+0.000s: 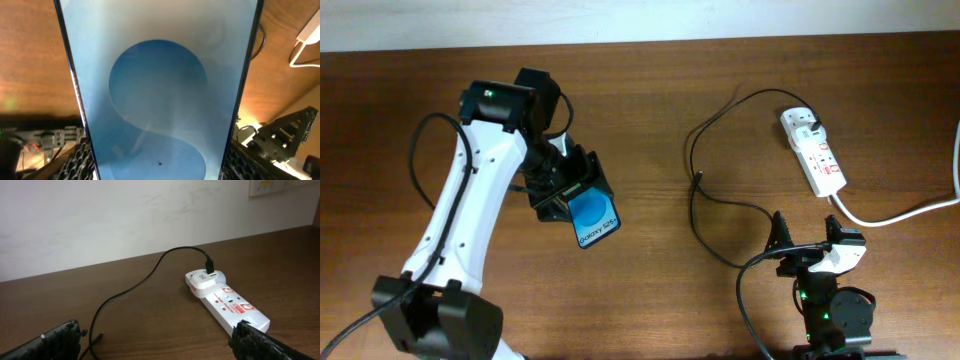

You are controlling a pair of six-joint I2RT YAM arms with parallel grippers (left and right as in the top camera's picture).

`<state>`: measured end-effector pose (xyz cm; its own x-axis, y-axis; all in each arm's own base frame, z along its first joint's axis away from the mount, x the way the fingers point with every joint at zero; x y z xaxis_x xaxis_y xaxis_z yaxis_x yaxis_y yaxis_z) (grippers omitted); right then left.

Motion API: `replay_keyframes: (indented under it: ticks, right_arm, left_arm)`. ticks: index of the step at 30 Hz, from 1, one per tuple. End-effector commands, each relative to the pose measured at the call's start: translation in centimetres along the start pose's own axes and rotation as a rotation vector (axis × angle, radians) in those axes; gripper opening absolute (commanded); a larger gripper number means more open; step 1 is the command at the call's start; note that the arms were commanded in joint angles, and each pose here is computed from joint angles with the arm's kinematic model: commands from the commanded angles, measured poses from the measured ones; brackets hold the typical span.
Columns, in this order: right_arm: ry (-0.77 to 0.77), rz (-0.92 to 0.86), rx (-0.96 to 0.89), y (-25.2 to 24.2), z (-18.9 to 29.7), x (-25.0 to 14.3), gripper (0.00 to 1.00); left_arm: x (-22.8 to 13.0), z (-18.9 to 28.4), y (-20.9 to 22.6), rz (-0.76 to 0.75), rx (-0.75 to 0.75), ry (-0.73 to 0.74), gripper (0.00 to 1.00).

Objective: Plug charger to phone and switch on socket
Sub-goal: 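Lift the phone with the left gripper and tilt it upright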

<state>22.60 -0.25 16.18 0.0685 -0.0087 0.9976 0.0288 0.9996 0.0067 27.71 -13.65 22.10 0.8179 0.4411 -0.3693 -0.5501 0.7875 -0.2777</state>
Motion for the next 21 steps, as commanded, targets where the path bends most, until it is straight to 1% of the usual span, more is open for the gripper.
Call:
replay_keyframes:
  ticks: [1, 5, 7, 8, 10, 11, 12, 13, 15, 16, 18, 20, 21]
  right_arm:
    - [0.004, 0.007, -0.017, -0.3, 0.0, -0.3, 0.98]
    - [0.005, 0.006, 0.001, 0.0, 0.0, -0.3, 0.98]
    - [0.004, 0.005, 0.112, 1.7, 0.1, -0.3, 0.98]
    - [0.001, -0.035, 0.206, 3.1, 0.3, -0.2, 0.98]
    - [0.029, -0.218, 0.375, 5.5, 1.0, 0.1, 0.98]
    - [0.069, -0.333, 0.490, 7.1, 1.8, 0.1, 0.98]
    - [0.103, -0.399, 0.561, 8.1, 2.3, 0.1, 0.98]
    - [0.130, -0.438, 0.621, 8.9, 2.9, 0.1, 0.98]
    - [0.239, -0.547, 0.822, 11.3, 5.1, 0.0, 0.98]
    - [0.271, -0.568, 0.878, 11.9, 5.8, 0.0, 0.98]
    - [0.287, -0.578, 0.884, 12.0, 5.9, -0.2, 0.98]
    - [0.327, -0.633, 0.887, 12.1, 6.0, -0.4, 0.98]
    - [0.311, -0.614, 0.891, 12.1, 6.0, -0.2, 0.98]
  left_arm:
    - [0.5, -0.8, -1.1, 0.012, -0.038, 0.037, 0.49]
    - [0.9, -1.7, -1.1, 0.028, -0.022, 0.068, 0.48]
    - [0.9, -1.7, -1.2, 0.028, -0.022, 0.070, 0.51]
    - [0.7, -1.7, -1.3, 0.027, -0.033, 0.080, 0.51]
    - [0.8, -1.7, -1.4, 0.026, -0.037, 0.080, 0.50]
    - [0.7, -1.7, -1.4, 0.025, -0.036, 0.081, 0.50]
    - [0.8, -1.7, -1.5, 0.024, -0.038, 0.079, 0.50]
    - [0.9, -1.7, -1.5, 0.021, -0.042, 0.075, 0.50]
    - [0.9, -1.7, -1.6, 0.021, -0.042, 0.075, 0.51]
    - [0.9, -1.7, -1.6, 0.020, -0.044, 0.073, 0.51]
    - [1.0, -1.7, -1.7, 0.017, -0.047, 0.070, 0.50]
    - [1.0, -1.7, -1.7, 0.017, -0.048, 0.070, 0.50]
    - [1.0, -1.7, -1.7, 0.016, -0.048, 0.069, 0.50]
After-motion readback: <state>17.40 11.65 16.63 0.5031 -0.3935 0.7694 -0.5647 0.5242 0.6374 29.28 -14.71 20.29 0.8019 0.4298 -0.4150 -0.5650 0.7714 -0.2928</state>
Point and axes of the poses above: each gripper's point midway between its finger pads, its own z axis back along the fingers, its own y axis along the line the jaws close on, x = y × z, the point moved 2 cm from there along z, back along the fingers, and after that the axes turned 11 degrees about z, right-handed, at the moved point
